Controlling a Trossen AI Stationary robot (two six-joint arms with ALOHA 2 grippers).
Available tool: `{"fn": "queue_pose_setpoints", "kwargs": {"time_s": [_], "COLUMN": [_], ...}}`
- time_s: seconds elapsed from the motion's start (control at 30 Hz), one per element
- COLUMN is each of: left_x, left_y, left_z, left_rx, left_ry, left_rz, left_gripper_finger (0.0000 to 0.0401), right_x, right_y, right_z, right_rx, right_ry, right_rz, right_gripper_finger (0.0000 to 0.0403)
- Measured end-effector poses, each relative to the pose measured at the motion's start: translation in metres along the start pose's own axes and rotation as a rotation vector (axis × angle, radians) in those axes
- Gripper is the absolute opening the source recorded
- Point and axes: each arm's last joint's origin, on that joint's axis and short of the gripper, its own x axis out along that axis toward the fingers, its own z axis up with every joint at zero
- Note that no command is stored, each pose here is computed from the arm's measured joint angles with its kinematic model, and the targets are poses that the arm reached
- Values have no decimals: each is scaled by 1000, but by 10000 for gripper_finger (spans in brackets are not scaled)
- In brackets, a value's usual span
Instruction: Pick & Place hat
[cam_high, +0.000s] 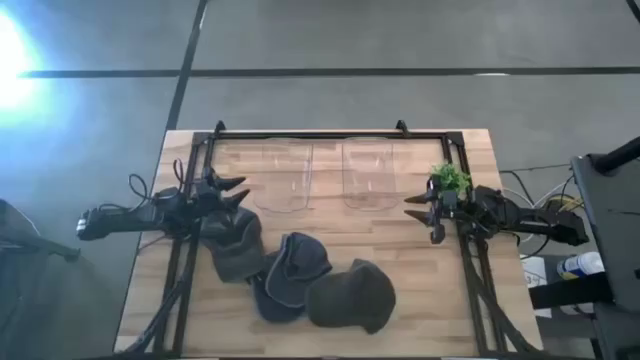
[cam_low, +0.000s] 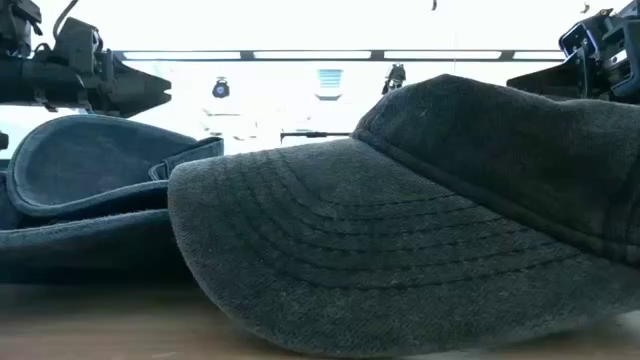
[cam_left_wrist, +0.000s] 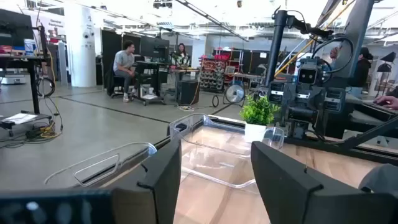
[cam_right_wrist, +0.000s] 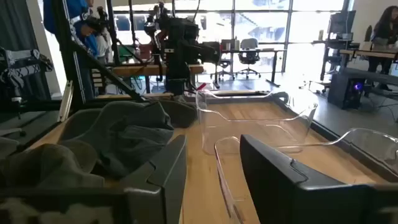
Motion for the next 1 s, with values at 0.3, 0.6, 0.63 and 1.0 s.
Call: {"fn": "queue_pose_setpoints", "kwargs": {"time_s": [0.3,0.6,0.63,1.0], "left_x": [0,0,0,0], "left_y": [1,2,2,3], "left_z": [1,4,4,4], "left_rx": [-20,-163,-171,2], "left_ry": [-7,-46,-46,-33], "left_rz": [19,55,54,117], "left_gripper_finger": [188,188,188,188], "right_x": [0,0,0,-4], "right_y": [0,-1,-1,-11], "right_z": [0,6,9,29], "right_rx": [-23,50,126,774], "right_ry": [0,-66,-100,-461], "right_rz": [-1,-28,-43,-290], "right_gripper_finger": [146,146,146,146]}}
